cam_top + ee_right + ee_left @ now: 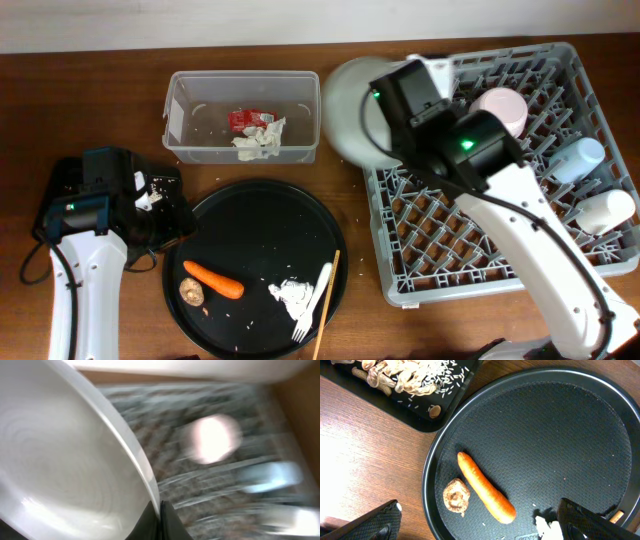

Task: Sort waste into correct bins and load items into the dishwasher rack
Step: 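Carry the plate to the rack's back and stand it upright, release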

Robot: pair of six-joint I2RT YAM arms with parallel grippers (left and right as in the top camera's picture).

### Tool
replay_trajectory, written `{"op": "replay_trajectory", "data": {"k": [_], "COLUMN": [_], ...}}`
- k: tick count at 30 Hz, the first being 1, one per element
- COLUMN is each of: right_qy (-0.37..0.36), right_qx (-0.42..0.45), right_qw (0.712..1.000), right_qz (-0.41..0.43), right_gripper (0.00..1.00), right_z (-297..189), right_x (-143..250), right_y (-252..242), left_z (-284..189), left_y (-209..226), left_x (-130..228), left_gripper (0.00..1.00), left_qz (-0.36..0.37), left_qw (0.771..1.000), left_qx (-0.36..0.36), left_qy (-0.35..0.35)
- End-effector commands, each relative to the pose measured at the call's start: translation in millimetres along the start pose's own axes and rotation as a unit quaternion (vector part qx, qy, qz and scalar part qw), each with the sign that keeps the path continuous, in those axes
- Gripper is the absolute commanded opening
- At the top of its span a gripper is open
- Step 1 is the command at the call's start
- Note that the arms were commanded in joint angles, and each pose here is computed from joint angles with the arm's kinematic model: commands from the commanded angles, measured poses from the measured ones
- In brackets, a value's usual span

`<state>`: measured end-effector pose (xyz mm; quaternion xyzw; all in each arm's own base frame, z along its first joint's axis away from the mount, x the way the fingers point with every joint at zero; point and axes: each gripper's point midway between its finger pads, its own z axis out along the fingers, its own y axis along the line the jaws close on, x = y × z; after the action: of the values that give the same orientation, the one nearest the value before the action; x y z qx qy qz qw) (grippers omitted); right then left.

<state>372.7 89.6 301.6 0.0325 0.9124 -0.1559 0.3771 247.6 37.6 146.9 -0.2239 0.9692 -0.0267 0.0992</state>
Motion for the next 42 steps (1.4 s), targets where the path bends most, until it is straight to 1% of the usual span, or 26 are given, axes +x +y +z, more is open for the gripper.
{"op": "replay_trajectory", "data": {"k": [1,4,5,6,9,14,17,21,23,26,27,28,29,33,37,39,42], "right_qy": [-0.067,-0.059,-0.049,-0.029,0.009,0.056,0.082,0.092,0.108,0.119,0.119,0.120,0.119,0.113,0.127,0.124,0.104], "right_qx": [0.250,0.323,0.356,0.371,0.365,0.365,0.338,0.312,0.283,0.238,0.226,0.210,0.196,0.159,0.151,0.149,0.087], "right_qw": [0.966,0.944,0.933,0.928,0.930,0.925,0.933,0.942,0.950,0.961,0.963,0.967,0.969,0.974,0.973,0.976,0.990], "right_qz": [-0.020,-0.014,-0.010,-0.014,-0.036,-0.086,-0.094,-0.078,-0.074,-0.077,-0.081,-0.086,-0.092,-0.114,-0.123,-0.095,-0.045], "right_gripper": [0.04,0.04,0.04,0.04,0.04,0.04,0.04,0.04,0.04,0.16,0.25,0.32,0.36,0.37,0.40,0.41,0.42], "right_z": [-9,6,19,36,72,127,146,151,155,156,154,152,150,139,130,119,84], "right_x": [-29,-31,-29,-24,-11,12,26,33,40,47,48,50,52,57,63,61,44], "right_y": [-93,-118,-128,-134,-123,-95,-82,-74,-65,-41,-31,-20,-8,26,26,21,17], "left_z": [-4,-4,-4,-4,-4,-4,-4,-4,-4,-4,-4,-4,-4,-4,-4,-4,-4], "left_y": [1,1,1,1,1,1,1,1,0,0,0,0,0,0,0,0,0], "left_x": [-3,-3,-3,-3,-3,-3,-3,-5,-5,-5,-5,-5,-5,-5,-5,-5,-5], "left_gripper": [0.99,0.99,0.99,0.99,0.99,0.99,0.99,0.99,0.99,0.99,0.99,0.99,0.99,0.99,0.99,0.99,0.99], "left_qz": [-0.001,-0.002,-0.001,-0.001,-0.001,-0.001,-0.002,-0.001,-0.001,-0.002,-0.001,-0.001,-0.001,-0.001,-0.001,-0.001,-0.001], "left_qw": [1.000,1.000,1.000,1.000,1.000,1.000,1.000,1.000,1.000,1.000,1.000,1.000,1.000,1.000,1.000,1.000,1.000], "left_qx": [0.001,0.001,0.001,0.001,0.001,0.001,0.000,0.001,0.001,0.002,0.002,0.002,0.002,0.002,0.002,0.002,0.002], "left_qy": [-0.010,-0.010,-0.010,-0.010,-0.010,-0.010,-0.010,-0.013,-0.014,-0.014,-0.014,-0.014,-0.014,-0.014,-0.014,-0.014,-0.014]}}
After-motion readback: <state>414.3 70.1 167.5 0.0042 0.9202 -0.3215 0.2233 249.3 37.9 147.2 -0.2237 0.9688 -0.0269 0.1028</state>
